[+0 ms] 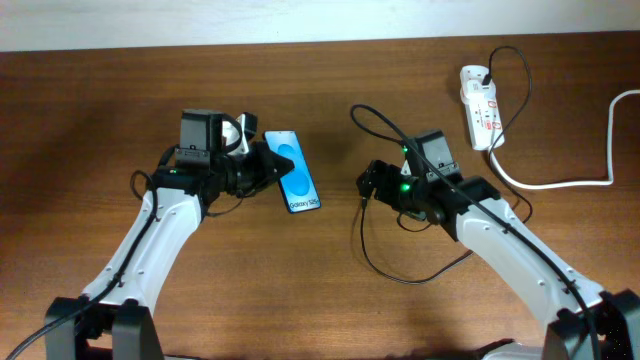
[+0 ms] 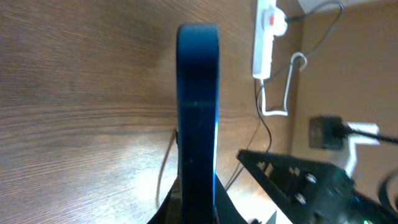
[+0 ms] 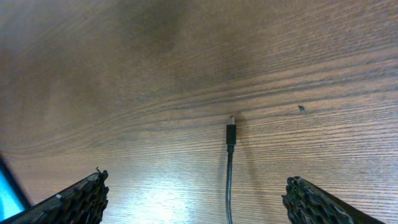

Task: Plug charger to phone and switch on socket
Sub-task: 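Move the right gripper over the USB-C plug on the table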

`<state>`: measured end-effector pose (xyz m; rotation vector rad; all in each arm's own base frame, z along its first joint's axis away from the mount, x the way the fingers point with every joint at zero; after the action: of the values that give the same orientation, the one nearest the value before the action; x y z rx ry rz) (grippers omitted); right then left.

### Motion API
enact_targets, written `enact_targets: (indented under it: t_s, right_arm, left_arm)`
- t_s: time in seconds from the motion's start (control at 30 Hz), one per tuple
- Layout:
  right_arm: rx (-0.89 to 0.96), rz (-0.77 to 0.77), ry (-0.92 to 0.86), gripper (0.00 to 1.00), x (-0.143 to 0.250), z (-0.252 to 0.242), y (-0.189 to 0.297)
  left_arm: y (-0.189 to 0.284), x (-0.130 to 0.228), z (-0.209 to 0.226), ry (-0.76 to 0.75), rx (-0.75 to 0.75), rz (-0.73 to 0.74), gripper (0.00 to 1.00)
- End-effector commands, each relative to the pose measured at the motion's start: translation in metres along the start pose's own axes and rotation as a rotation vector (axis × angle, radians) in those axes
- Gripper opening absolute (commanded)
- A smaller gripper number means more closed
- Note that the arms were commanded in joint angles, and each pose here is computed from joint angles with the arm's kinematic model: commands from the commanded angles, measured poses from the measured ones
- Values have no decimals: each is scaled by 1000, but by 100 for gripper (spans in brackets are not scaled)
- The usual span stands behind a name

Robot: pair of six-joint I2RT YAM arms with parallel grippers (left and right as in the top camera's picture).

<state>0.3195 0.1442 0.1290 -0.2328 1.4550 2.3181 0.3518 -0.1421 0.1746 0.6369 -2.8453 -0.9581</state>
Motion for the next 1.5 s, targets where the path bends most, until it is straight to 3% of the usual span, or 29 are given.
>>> enact_targets:
  t_s: [0.0,0.37,0.6,1.1,1.47]
  right_arm:
    - [-2,49,1,93,7,-6,-11]
    - [6,50,212,93,-21,21,26]
    - [24,45,279,98,-32,30,46]
    - [154,266,228,98,-8,-9,-26]
    - [161,281,225,98,-6,-12,-31]
  left_arm:
    - [5,2,-15,-79,75,36,0]
    - [5,2,-15,-79,75,35,0]
    - [5,2,-15,-78,74,34,0]
    - [5,1,-9,-61,38,24,0]
    - [5,2,-7,-54,25,22,0]
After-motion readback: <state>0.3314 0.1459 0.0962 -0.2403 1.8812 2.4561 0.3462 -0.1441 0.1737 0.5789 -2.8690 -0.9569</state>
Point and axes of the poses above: each gripper's point midway between its finger pads, its own y axis back along the fingers, its own z axis along the line the jaws close on, x = y × z, the point moved 4 cm from there along y, back along the fingers, and after that the axes turned 10 degrees about y, right-handed, at the moved point
